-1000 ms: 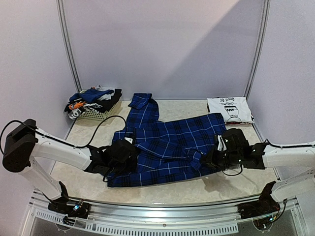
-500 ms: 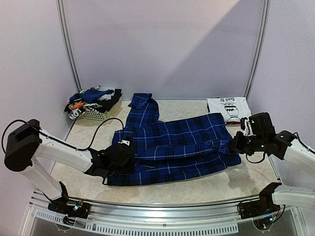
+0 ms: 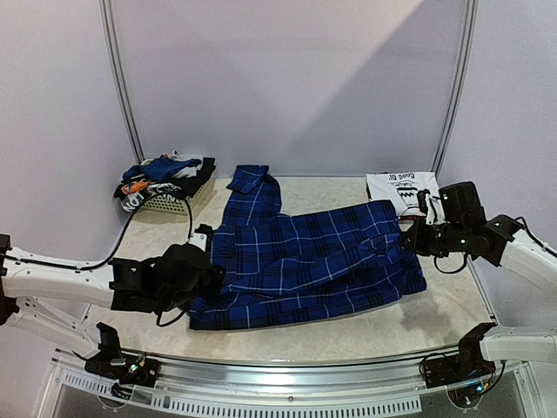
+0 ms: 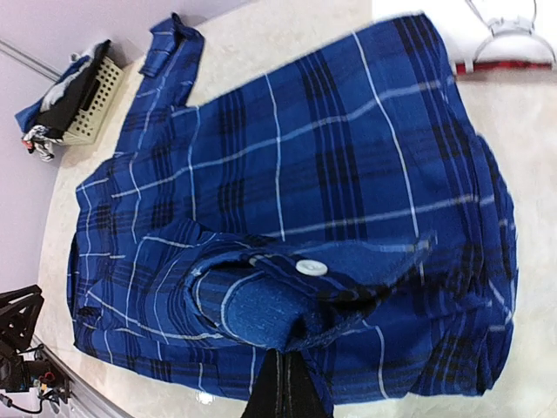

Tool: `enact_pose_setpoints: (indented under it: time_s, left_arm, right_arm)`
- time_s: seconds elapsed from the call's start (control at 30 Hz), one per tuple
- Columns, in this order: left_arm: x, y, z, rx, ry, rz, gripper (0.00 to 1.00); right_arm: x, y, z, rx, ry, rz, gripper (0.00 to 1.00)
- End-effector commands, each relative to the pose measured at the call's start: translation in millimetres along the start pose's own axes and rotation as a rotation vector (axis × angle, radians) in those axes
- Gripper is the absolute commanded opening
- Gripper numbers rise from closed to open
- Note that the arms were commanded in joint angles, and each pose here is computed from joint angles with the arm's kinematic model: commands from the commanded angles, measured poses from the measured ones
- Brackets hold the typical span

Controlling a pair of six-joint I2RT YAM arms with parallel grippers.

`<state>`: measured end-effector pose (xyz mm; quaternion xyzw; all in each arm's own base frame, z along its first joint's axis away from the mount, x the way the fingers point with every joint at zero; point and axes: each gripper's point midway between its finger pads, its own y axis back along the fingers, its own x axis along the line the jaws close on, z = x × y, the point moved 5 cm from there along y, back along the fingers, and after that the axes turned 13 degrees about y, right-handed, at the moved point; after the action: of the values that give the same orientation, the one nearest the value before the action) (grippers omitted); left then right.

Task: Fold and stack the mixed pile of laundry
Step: Fold the flattened shirt at the center of the board.

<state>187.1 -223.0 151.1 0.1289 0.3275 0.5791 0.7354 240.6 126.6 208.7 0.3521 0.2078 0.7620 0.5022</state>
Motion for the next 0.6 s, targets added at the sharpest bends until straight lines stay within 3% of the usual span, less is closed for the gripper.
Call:
enact_pose_setpoints:
  time_s: [0.0,0.23,0.4,0.5,0.57]
  left_arm:
    - [17.2,2.4,-12.0,0.015,-0.021,0.053,0.3]
    - [12.4,-0.5,-14.0,0.021,-0.026,0.031,0.3]
    - [1.1,-6.8,-13.2,0.032,-0.057,0.017,0.32]
    - [-1.9,-13.3,-18.3,0.058,-0.068,0.032,0.37]
    - [1.9,-16.6,-24.1,0.078,-0.056,0.059,0.47]
  right_arm:
    - [-17.3,-4.3,-9.3,0.02,0.088,-0.104,0.0]
    - [-50.0,-35.6,-81.9,0.211,-0.095,-0.204,0.0]
    - [-69.3,-38.7,-98.0,0.196,-0.188,-0.322,0.0]
    - [-77.8,-45.3,-102.5,0.196,-0.227,-0.367,0.0]
    - [-79.6,-53.8,-101.0,0.194,-0.242,-0.374,0.01]
